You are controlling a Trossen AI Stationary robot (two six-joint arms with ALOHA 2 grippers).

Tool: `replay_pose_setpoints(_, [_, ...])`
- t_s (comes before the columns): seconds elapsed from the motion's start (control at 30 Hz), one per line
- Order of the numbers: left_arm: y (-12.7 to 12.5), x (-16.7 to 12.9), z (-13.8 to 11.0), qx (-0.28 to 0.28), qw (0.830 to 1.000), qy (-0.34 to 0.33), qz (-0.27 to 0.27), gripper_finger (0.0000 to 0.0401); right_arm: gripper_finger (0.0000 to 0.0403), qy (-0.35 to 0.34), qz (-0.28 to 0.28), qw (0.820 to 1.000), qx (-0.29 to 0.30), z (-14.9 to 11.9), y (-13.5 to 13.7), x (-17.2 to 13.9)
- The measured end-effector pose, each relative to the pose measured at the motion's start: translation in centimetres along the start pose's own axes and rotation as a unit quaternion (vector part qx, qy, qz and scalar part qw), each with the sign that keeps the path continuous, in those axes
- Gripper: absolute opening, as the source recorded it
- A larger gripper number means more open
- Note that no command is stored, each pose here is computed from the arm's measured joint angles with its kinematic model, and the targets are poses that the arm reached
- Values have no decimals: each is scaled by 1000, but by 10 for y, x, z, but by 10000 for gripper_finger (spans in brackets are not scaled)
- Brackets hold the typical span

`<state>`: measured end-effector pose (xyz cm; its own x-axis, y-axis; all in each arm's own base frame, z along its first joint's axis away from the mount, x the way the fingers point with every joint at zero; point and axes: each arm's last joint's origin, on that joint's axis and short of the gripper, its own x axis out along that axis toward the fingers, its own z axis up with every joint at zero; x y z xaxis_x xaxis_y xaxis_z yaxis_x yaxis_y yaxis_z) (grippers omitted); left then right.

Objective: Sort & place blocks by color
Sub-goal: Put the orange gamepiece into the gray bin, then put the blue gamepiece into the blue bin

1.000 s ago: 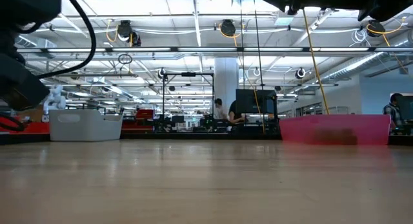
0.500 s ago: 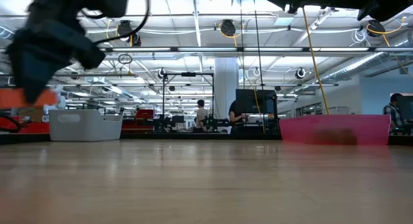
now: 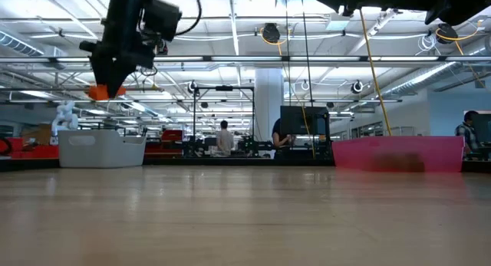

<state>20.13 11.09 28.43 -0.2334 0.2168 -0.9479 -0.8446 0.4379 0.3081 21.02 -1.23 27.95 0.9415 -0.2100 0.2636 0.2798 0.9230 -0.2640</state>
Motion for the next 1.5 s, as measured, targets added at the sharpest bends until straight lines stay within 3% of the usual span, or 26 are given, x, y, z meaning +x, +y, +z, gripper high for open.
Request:
replay_pose_setpoints(0.2, [50, 28, 36, -52, 999, -12, 5, 145, 264, 2, 1, 1000, 0, 0, 0, 0])
replay_pose_setpoints(0.37, [78, 39, 54, -76, 996, -42, -2, 154, 264, 2, 1, 1000, -1, 0, 0, 0])
replay_pose_setpoints(0.77, [96, 45, 58, -86, 995, -41, 3, 305, 264, -1, -1, 1000, -3, 0, 0, 0])
replay_pose_setpoints(0.93, [85, 41, 53, -63, 998, -27, -9, 335, 264, -1, -1, 1000, -3, 0, 0, 0])
replay_pose_setpoints(1.1, [60, 33, 41, -18, 998, 11, -63, 324, 264, 0, -4, 1000, -5, 0, -2, 0])
replay_pose_setpoints(1.3, [10, 14, 7, 113, 985, 67, -115, 291, 264, 6, -8, 1000, -7, -2, -4, 1])
replay_pose_setpoints(1.5, [-50, -10, -44, 250, 957, 58, -137, 270, 264, 6, -8, 1000, -5, -2, -4, 1])
